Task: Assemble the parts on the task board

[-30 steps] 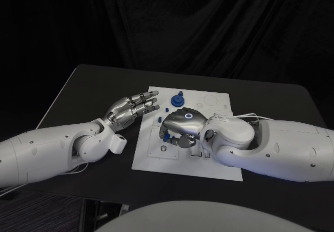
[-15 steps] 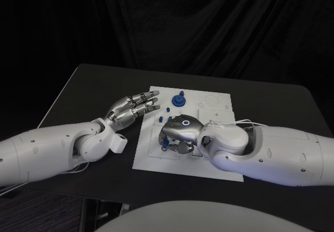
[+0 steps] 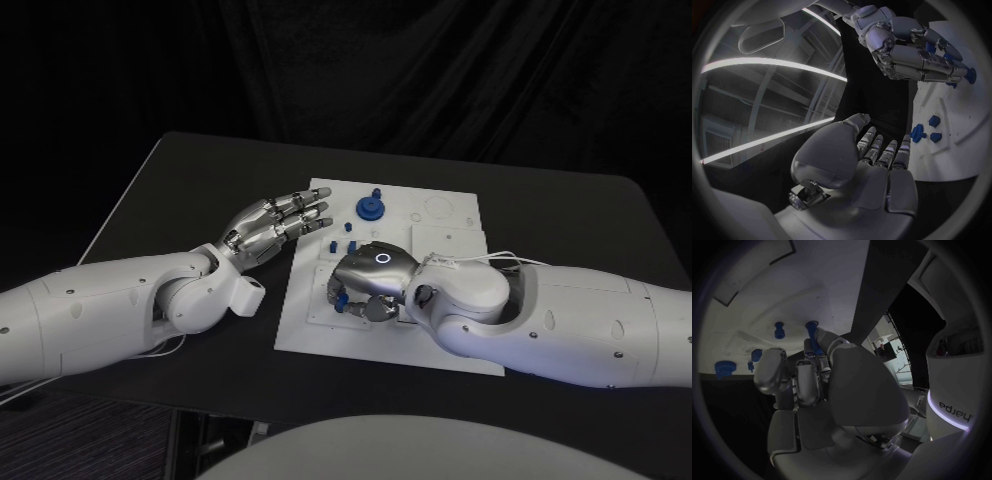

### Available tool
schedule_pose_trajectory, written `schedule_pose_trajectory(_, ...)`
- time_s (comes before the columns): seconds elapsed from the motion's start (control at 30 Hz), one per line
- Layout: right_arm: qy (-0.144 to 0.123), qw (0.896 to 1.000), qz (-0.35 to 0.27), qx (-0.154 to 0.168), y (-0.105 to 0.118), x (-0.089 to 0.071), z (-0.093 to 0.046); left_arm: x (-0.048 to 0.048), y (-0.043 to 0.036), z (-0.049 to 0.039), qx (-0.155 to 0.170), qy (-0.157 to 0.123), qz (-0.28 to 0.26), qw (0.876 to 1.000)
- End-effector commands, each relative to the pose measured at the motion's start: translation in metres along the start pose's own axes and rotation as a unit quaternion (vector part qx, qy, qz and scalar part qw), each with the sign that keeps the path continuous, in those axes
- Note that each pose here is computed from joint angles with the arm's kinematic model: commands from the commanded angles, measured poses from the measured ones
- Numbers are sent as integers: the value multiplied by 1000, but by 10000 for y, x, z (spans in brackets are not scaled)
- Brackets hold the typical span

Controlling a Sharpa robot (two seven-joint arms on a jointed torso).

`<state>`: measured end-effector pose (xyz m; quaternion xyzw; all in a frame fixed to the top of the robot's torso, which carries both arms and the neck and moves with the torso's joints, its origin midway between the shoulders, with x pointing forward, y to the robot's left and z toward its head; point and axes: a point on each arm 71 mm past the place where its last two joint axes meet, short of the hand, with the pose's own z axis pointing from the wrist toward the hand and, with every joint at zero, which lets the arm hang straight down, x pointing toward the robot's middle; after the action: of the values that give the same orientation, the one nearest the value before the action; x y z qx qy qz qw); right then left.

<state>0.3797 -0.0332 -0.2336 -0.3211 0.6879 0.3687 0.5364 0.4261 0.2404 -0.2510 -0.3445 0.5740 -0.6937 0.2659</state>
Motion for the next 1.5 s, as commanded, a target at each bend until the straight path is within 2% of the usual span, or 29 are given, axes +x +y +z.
schedule_pose_trajectory(0.03, 4, 1000, -1, -2, -5, 51, -5, 15, -44, 6, 36, 3, -4, 999)
schedule_pose_trajectory(0.57, 14, 1000, 1, -3, 10, 114, 17, 15, -31, 25, 35, 5, -5, 999)
schedule_pose_trajectory(0.8, 32, 999, -1, 0, -5, 149, 24, 9, -28, 26, 34, 5, -5, 999)
schedule_pose_trajectory(1.03, 28, 1000, 2, -2, -23, 150, 22, 0, -21, 30, 33, 5, -4, 999)
schedule_pose_trajectory(1.23, 4, 1000, 19, 2, -87, 122, -71, -17, -17, 19, 31, 2, -3, 1000)
schedule_pose_trajectory(1.3, -11, 1000, 28, 4, -119, 97, -141, -26, -19, 7, 31, 1, -2, 1000)
schedule_pose_trajectory(1.37, -31, 999, 41, 7, -148, 56, -224, -34, -22, -3, 31, -1, -1, 1000)
schedule_pose_trajectory(1.5, -95, 994, 62, 6, -217, -136, -460, -55, -30, -23, 32, -5, 2, 999)
